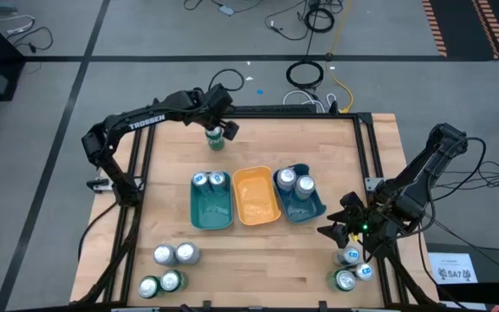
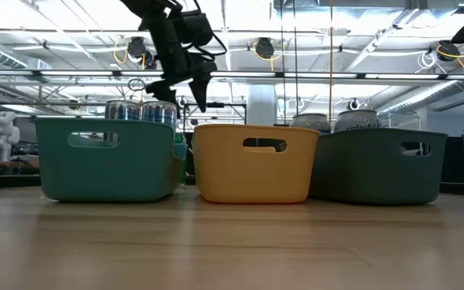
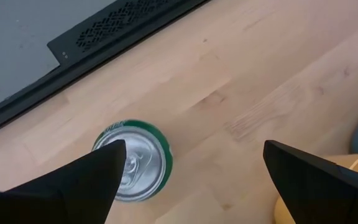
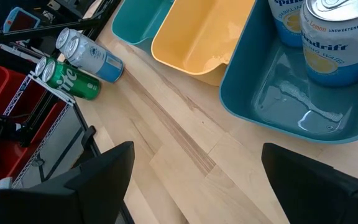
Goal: Sort soda cans
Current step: Put the green soda can into the yellow bin
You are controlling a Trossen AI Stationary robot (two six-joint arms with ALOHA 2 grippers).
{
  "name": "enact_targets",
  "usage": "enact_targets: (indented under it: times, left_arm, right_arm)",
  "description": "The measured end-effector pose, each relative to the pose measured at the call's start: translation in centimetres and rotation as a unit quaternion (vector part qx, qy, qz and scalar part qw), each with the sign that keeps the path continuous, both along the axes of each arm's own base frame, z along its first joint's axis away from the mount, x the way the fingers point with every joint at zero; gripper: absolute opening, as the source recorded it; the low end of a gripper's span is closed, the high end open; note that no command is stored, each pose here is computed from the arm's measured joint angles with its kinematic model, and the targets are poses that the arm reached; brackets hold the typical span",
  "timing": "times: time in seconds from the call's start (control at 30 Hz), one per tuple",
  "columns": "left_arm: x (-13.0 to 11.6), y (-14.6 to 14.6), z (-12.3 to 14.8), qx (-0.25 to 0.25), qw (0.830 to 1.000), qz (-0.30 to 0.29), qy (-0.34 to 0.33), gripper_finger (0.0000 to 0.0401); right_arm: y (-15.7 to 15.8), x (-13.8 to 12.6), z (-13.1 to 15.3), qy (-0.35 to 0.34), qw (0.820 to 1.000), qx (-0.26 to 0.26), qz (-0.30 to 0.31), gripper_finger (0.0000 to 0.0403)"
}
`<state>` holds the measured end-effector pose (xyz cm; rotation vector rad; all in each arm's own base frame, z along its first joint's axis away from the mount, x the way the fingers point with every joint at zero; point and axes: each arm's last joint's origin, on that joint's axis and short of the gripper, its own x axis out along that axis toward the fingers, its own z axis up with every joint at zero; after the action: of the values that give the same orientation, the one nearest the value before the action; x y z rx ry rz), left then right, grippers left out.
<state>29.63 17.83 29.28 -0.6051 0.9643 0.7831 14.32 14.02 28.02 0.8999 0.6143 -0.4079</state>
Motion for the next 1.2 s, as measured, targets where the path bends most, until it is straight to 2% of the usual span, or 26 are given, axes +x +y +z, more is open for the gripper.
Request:
enact_targets:
  times: [0.27, 0.43, 0.7, 0.97, 1.2]
  left_arm:
    - [-0.8, -0.7, -0.4, -0.019, 0.998, 0.015, 0.057, 0.0387]
    - [-0.7, -1.8, -0.6, -0.003, 0.996, 0.016, 0.089, 0.0387]
    - [-0.2, -2.2, -0.5, 0.021, 0.996, 0.021, 0.086, 0.0387]
    - [-1.1, -0.8, -1.4, 0.025, 0.994, 0.047, 0.099, 0.0386]
    - [-1.2, 0.6, -1.4, 0.013, 0.997, 0.057, 0.047, 0.0386]
  right_arm:
    - [-0.1, 0.1, 0.0, -0.001, 1.0, -0.001, -0.003, 0.0345]
    - [-0.1, 0.1, 0.0, -0.001, 1.0, -0.001, -0.003, 0.0345]
    - [-0.1, 0.1, 0.0, -0.001, 1.0, -0.001, -0.003, 0.0345]
    - [-0.1, 0.1, 0.0, 0.0, 1.0, 0.0, -0.003, 0.0345]
    - [-0.1, 0.1, 0.0, -0.001, 1.0, -0.001, -0.003, 0.0345]
